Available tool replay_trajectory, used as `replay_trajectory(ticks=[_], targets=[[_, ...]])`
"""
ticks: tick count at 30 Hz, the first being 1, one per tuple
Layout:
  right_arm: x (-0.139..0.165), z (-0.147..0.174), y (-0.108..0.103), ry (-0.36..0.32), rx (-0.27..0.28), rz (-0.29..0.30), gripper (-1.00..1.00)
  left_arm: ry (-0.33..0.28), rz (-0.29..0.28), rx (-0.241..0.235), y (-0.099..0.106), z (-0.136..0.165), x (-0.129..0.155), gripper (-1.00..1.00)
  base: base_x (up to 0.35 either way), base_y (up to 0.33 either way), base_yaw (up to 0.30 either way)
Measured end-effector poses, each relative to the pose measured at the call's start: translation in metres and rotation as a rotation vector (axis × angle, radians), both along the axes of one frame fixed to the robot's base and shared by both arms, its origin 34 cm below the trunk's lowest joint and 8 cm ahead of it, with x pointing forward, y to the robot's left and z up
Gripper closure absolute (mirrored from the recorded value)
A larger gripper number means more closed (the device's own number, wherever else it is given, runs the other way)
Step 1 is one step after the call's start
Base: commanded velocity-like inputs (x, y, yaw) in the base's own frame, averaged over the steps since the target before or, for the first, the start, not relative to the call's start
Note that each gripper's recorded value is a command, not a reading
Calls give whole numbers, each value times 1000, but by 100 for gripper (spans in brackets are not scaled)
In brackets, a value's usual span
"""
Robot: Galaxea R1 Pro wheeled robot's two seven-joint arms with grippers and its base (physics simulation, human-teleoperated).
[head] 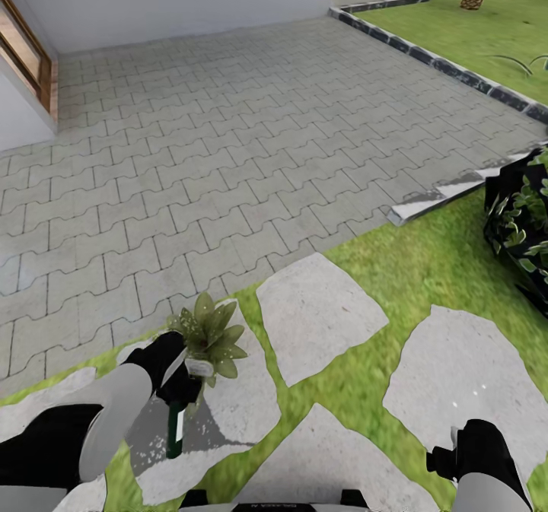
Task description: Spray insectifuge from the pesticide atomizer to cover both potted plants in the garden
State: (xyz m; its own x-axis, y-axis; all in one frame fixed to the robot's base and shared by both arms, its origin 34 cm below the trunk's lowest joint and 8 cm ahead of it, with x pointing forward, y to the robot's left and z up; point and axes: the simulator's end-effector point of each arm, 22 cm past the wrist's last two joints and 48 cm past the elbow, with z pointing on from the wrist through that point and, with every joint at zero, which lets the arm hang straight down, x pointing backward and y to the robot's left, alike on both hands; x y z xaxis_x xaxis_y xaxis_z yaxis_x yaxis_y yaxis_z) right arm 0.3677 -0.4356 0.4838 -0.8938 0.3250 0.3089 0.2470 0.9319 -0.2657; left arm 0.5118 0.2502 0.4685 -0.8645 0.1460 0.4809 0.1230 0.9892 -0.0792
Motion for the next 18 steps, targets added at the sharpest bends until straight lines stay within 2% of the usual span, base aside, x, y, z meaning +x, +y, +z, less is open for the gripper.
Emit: replay_trajectory(ticks=[3,5,12,18], targets=[[-1,0,0,2,0,0,-100,44,0,0,0,-6,-31,100,0,0,0],[0,-1,0,2,0,1,-100,59,-1,0,0,-7,-42,100,0,0,0],[-1,-1,0,5,-1,1,-100,68,2,-7,-4,-9,-48,100,10,0,30],[-3,-2,0,8,0,1,-100,72,-4,-27,-20,-9,-49,100,158,0,66]])
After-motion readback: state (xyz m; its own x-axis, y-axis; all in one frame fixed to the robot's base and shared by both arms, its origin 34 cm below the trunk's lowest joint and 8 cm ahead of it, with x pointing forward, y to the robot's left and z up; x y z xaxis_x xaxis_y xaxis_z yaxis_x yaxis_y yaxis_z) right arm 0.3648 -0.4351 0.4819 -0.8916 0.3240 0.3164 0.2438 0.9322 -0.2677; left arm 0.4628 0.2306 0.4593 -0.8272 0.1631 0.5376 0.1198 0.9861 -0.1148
